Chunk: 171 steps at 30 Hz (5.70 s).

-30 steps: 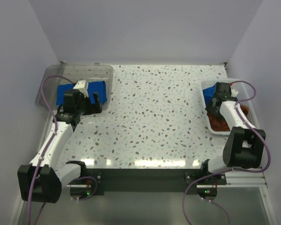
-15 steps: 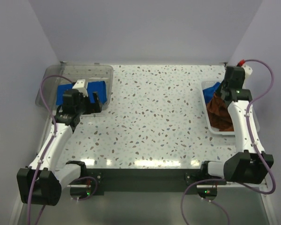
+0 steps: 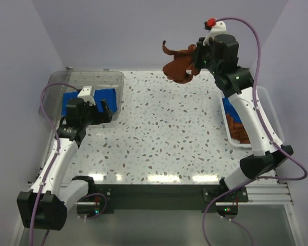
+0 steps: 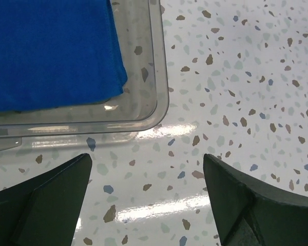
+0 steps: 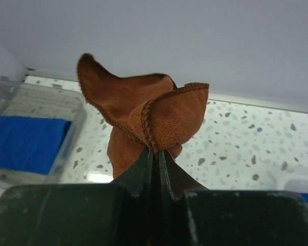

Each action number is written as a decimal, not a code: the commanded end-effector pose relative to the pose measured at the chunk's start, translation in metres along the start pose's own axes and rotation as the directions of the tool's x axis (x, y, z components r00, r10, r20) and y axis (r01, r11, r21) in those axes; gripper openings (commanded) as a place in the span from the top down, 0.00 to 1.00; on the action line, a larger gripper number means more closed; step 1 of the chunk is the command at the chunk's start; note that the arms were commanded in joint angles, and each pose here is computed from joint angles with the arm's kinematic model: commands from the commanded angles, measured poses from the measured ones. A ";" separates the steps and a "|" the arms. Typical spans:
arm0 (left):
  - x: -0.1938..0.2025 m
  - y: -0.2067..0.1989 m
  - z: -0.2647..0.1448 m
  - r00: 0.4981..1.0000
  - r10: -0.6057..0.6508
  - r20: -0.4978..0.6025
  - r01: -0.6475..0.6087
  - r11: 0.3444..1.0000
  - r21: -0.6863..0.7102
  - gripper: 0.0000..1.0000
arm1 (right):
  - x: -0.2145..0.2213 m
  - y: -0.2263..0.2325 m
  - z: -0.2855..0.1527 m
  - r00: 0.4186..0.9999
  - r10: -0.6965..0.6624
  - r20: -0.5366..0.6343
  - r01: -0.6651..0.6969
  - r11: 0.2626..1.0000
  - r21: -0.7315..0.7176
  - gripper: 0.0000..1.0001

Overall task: Fold and stack the towels
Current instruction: Move the towel to the center of the board, then flatten out the crumpled towel

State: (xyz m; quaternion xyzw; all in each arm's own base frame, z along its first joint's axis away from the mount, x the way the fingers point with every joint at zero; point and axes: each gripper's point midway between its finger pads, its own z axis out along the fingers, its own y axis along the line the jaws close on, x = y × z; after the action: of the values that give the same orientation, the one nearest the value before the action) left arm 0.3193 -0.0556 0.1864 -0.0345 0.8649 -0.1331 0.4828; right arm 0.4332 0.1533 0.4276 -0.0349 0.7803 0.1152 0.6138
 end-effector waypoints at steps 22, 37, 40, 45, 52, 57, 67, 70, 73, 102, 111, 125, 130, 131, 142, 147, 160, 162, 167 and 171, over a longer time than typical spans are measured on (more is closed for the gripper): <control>0.057 -0.109 -0.017 0.978 -0.029 -0.205 0.098 0.938 0.333 0.07 | 0.319 0.020 -0.094 0.777 -0.242 -0.580 0.164 0.969 -0.185 0.37; 0.124 -0.134 0.090 0.941 0.063 -0.333 -0.027 0.993 0.113 0.36 | 0.353 0.051 -0.080 0.777 -0.231 -0.586 0.029 0.942 -0.333 0.37; 0.137 -0.126 0.102 0.933 0.068 -0.355 -0.052 0.997 0.053 0.39 | 0.359 0.054 -0.083 0.776 -0.232 -0.587 0.015 0.936 -0.351 0.36; 0.144 -0.117 0.115 0.935 0.053 -0.350 -0.055 0.998 0.006 0.46 | 0.368 0.054 -0.083 0.771 -0.235 -0.592 0.010 0.934 -0.357 0.36; 0.158 -0.120 0.124 0.920 0.074 -0.385 -0.069 0.997 0.026 0.88 | 0.392 0.046 -0.070 0.735 -0.225 -0.640 0.024 0.951 -0.307 0.36; 0.154 -0.109 0.106 0.917 0.093 -0.388 -0.099 0.995 0.004 1.00 | 0.410 0.032 -0.049 0.697 -0.193 -0.691 0.027 0.970 -0.243 0.38; 0.152 -0.092 0.049 0.909 0.084 -0.408 -0.090 0.996 0.005 1.00 | 0.340 -0.037 0.055 0.812 0.038 -0.583 0.004 0.998 0.070 0.40; 0.162 -0.093 0.037 0.898 0.069 -0.435 -0.061 0.998 0.034 1.00 | 0.326 -0.018 0.057 0.818 0.039 -0.574 -0.039 0.999 0.013 0.40; 0.172 -0.095 0.029 0.886 0.055 -0.461 -0.032 0.998 0.058 1.00 | 0.342 0.009 0.030 0.787 -0.019 -0.617 -0.022 0.998 -0.059 0.40; 0.183 -0.081 0.017 0.885 0.066 -0.462 -0.049 0.998 0.049 1.00 | 0.451 0.063 -0.052 0.596 -0.070 -0.800 -0.170 0.963 -0.210 0.57; 0.184 -0.078 0.018 0.886 0.074 -0.457 -0.063 0.997 0.039 1.00 | 0.468 0.065 -0.069 0.528 -0.149 -0.836 -0.157 0.950 -0.268 0.66; 0.062 -0.098 0.021 0.969 0.102 -0.224 -0.106 0.994 -0.005 1.00 | 0.307 0.013 -0.039 0.768 -0.008 -0.641 -0.056 0.995 -0.080 1.00; -0.043 -0.120 0.027 0.998 0.048 -0.045 -0.046 0.998 0.042 1.00 | 0.209 -0.018 -0.033 0.863 0.112 -0.493 -0.127 0.992 0.003 1.00; -0.053 -0.122 0.034 0.999 0.040 -0.036 -0.038 0.998 0.053 1.00 | 0.176 -0.021 -0.030 0.892 0.141 -0.429 -0.153 0.988 0.005 1.00; -0.259 -0.205 -0.063 0.929 -0.029 0.369 -0.109 0.931 0.348 1.00 | -0.031 -0.033 -0.083 0.985 0.168 0.045 -0.167 0.985 -0.031 1.00; -0.296 -0.225 -0.156 0.851 -0.068 0.521 -0.214 0.861 0.461 1.00 | -0.091 -0.030 -0.149 0.963 0.092 0.253 -0.079 0.995 -0.060 1.00; -0.315 -0.224 -0.153 0.846 -0.042 0.531 -0.214 0.886 0.410 1.00 | -0.107 -0.020 -0.132 0.961 0.115 0.252 -0.092 0.991 -0.100 1.00; -0.315 -0.222 -0.143 0.851 -0.026 0.524 -0.212 0.897 0.389 1.00 | -0.104 -0.019 -0.120 0.966 0.114 0.232 -0.091 0.990 -0.108 1.00; -0.315 -0.221 -0.136 0.853 -0.006 0.522 -0.222 0.900 0.374 1.00 | -0.101 -0.013 -0.120 0.968 0.091 0.232 -0.058 0.988 -0.142 1.00; -0.320 -0.219 -0.165 0.825 -0.007 0.565 -0.251 0.892 0.377 1.00 | -0.111 -0.010 -0.151 0.956 0.049 0.289 -0.004 0.988 -0.156 1.00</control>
State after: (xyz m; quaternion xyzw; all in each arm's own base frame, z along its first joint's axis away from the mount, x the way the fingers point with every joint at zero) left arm 0.3719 -0.1957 0.5364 0.0878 0.6952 -0.2799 0.6562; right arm 0.3689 0.1122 0.5089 -0.0284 0.7350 0.1886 0.6507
